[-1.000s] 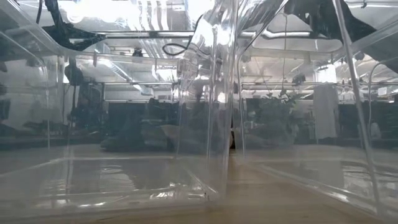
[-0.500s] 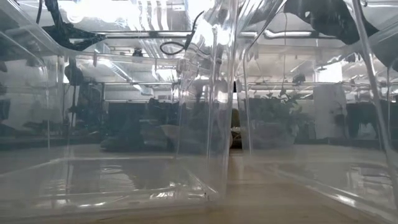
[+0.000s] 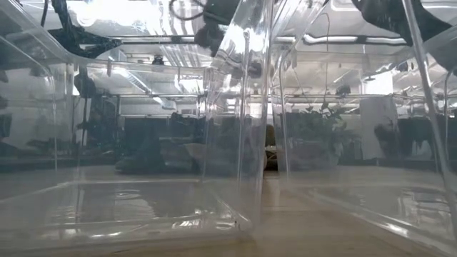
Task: Pick & Place hat
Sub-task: Put the right black cap into the right transparent bin
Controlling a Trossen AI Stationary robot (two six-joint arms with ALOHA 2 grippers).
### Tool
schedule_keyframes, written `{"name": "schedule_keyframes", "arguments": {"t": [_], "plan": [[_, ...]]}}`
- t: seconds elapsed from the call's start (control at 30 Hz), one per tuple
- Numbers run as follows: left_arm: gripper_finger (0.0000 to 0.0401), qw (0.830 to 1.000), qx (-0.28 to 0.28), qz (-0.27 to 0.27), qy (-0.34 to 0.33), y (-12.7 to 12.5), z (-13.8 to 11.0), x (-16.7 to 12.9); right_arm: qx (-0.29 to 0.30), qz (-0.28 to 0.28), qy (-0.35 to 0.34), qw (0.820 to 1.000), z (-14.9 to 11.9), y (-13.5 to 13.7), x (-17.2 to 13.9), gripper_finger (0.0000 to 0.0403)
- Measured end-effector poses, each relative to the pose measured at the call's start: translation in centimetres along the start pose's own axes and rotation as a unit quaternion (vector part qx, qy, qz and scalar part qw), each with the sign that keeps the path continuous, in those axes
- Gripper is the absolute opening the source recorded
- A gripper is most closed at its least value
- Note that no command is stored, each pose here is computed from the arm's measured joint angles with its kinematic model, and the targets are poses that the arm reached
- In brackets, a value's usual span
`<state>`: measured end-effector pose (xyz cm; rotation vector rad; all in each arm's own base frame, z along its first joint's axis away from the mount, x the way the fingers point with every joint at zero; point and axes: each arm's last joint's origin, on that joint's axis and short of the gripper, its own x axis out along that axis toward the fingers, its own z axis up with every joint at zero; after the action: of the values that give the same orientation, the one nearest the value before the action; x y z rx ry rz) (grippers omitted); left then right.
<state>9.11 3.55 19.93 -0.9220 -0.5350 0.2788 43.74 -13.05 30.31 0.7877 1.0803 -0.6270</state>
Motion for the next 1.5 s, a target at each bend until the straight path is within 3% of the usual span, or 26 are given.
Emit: {"name": "schedule_keyframes", "arguments": {"t": [0.2, 0.47, 0.63, 0.8, 1.1, 1.5], "plan": [[0.0000, 1.000, -0.004, 0.001, 0.000, 0.0, 0.0, 0.0, 0.014, -0.022, -0.048, 0.999, 0.0, 0.9, 1.7, 0.0140], [0.0000, 1.000, -0.008, 0.000, 0.000, 0.0, 0.0, 0.0, 0.072, -0.063, -0.062, 0.993, 2.0, -2.8, 4.6, 0.0234], [0.0000, 1.000, -0.009, -0.004, -0.002, -0.2, 0.2, 0.0, 0.107, -0.069, -0.066, 0.990, 2.4, -3.9, 5.5, 0.0263], [0.0000, 1.000, -0.010, -0.006, -0.004, -0.4, 0.3, 0.1, 0.120, -0.074, -0.058, 0.988, 2.2, -4.3, 6.4, 0.0259], [0.0000, 1.000, -0.010, -0.006, -0.004, -0.4, 0.3, 0.1, 0.109, -0.088, -0.062, 0.988, 2.5, -5.0, 6.6, 0.0212], [0.0000, 1.000, -0.010, -0.007, -0.004, -0.5, 0.3, 0.1, 0.109, -0.096, -0.079, 0.986, 2.7, -5.2, 6.7, 0.0201]]}}
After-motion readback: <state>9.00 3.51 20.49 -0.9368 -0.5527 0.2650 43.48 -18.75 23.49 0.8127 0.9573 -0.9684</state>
